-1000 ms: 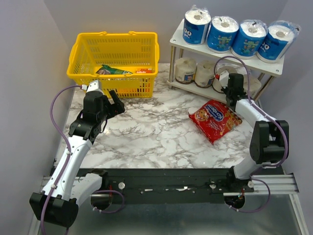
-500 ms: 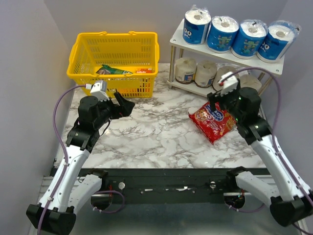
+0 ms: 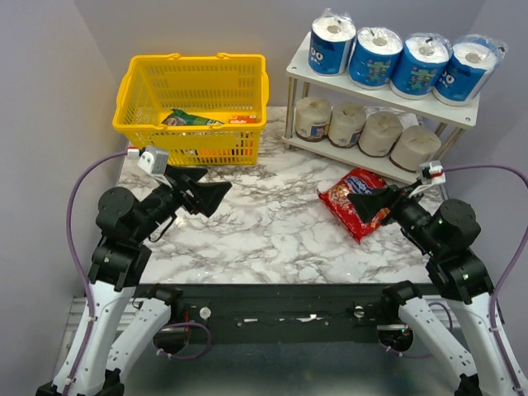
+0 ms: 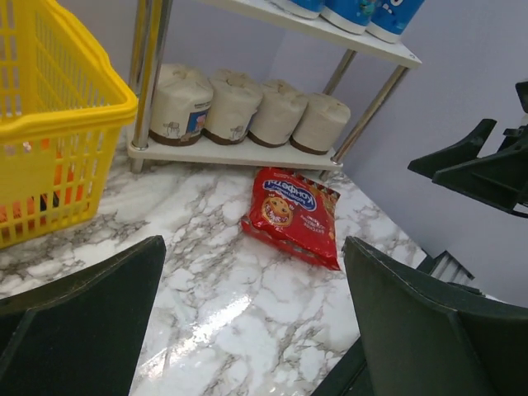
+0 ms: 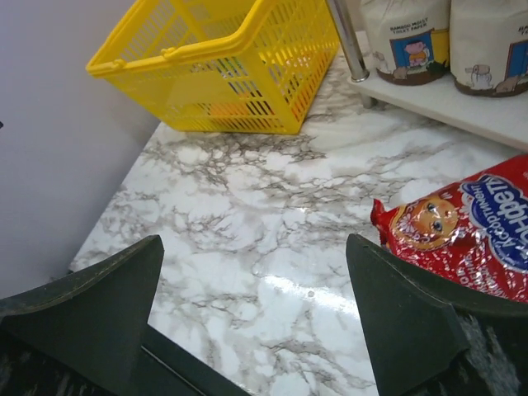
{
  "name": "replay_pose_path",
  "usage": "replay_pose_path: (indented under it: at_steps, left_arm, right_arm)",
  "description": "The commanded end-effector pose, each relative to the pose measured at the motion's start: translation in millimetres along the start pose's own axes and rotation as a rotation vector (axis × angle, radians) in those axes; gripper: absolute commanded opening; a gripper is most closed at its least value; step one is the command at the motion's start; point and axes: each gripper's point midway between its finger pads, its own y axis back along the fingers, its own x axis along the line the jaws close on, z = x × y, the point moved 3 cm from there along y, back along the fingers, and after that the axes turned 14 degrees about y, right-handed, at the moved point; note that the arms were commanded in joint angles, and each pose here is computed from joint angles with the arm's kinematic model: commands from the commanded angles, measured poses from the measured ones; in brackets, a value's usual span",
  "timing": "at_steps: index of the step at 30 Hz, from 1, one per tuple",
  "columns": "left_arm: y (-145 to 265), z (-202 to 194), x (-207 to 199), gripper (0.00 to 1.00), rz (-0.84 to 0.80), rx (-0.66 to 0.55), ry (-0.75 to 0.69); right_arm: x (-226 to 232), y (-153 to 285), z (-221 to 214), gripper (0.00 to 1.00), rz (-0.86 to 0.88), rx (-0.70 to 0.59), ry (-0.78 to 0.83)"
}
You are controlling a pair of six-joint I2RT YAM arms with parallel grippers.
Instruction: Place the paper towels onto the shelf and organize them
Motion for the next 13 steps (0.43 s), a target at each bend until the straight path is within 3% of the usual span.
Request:
replay_pose_path:
  at_steps: [1,13]
  left_arm:
    - [11,-6,3,0.99,0.028,0.027,-0.074]
    - [14,-15,1,0.99,-0.005,0.032,-0.043]
  right_arm:
    - [9,20,0,1.00,0.019,-0.062,-0.076]
    - [8,27,15,1.00,0.006,-0.105,-0.008]
